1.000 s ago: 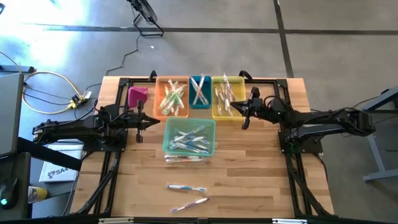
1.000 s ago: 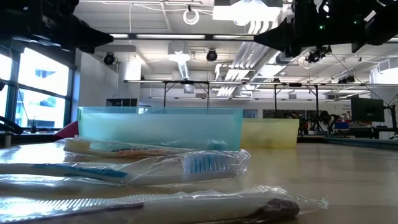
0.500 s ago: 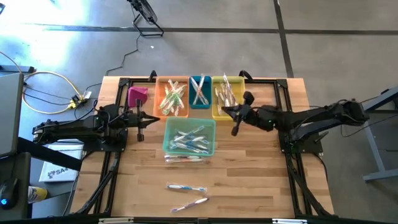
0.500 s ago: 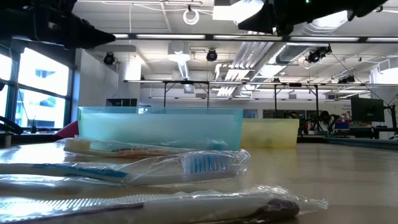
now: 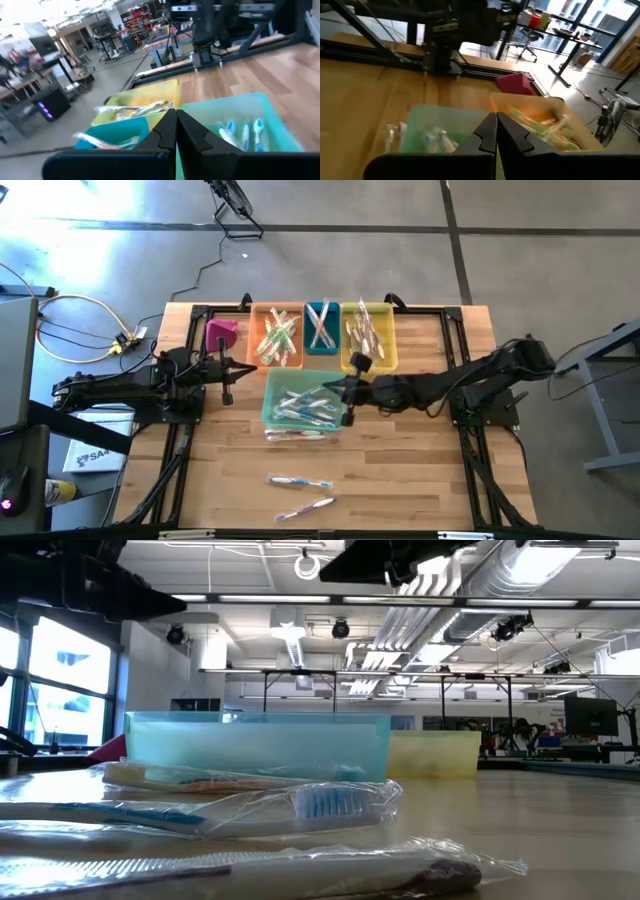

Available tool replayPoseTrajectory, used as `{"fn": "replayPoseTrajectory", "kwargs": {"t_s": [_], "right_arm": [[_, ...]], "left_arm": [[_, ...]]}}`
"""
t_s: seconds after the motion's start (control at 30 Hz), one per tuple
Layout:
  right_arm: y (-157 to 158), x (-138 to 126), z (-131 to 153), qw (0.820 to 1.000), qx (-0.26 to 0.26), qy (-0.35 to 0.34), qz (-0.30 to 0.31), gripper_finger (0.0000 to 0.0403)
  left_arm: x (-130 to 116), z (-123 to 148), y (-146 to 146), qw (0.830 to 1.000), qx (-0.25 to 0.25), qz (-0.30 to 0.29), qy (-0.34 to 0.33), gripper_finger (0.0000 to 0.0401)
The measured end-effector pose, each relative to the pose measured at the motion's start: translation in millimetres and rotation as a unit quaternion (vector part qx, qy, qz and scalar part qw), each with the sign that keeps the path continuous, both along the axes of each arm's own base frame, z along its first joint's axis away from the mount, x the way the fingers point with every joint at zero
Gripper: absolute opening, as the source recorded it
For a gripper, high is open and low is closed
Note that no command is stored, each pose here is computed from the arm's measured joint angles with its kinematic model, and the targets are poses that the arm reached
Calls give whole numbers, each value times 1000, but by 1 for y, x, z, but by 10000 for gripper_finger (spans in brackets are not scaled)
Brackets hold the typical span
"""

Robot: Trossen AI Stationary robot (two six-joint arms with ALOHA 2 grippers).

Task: Pick & Place Toothbrushes
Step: Put the orange toothbrush into the blue bin

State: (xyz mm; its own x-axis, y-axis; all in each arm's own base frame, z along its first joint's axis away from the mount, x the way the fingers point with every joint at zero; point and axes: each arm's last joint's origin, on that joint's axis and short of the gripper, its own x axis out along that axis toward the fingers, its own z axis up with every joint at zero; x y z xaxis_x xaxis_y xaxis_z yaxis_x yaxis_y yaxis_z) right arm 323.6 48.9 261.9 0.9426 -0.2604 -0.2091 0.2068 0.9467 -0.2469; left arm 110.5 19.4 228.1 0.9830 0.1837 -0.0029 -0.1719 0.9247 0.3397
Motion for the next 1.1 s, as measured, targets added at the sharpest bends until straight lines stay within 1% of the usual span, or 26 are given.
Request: {"fn": "replayPoseTrajectory", "kwargs": {"t_s": [0.1, 0.23, 0.3, 0.57, 0.7, 0.8, 0.9, 1.1], "right_arm": [[12, 14, 2, 1000, -3, 14, 3, 2], [26, 29, 1, 997, -10, 61, -50, 2], [33, 36, 0, 994, -9, 84, -62, 2], [63, 60, -4, 993, 27, 106, -33, 2], [77, 67, -7, 992, 52, 113, -22, 2], [85, 72, -15, 988, 86, 128, -6, 2], [91, 78, -25, 983, 115, 146, 0, 2], [105, 97, -50, 967, 166, 194, 20, 2]], "left_arm": [[0, -1, 0, 999, -46, -3, -5, 0], [0, -2, 0, 996, -87, -3, -3, 0], [0, -3, 0, 995, -100, -2, 1, 0], [0, -5, 0, 988, -152, 0, 1, 0], [0, -5, 0, 986, -168, 0, -1, 0], [0, -5, 0, 986, -169, 0, -1, 0], [0, -5, 0, 984, -180, 0, -3, 0], [0, -5, 0, 984, -181, 0, -4, 0]]}}
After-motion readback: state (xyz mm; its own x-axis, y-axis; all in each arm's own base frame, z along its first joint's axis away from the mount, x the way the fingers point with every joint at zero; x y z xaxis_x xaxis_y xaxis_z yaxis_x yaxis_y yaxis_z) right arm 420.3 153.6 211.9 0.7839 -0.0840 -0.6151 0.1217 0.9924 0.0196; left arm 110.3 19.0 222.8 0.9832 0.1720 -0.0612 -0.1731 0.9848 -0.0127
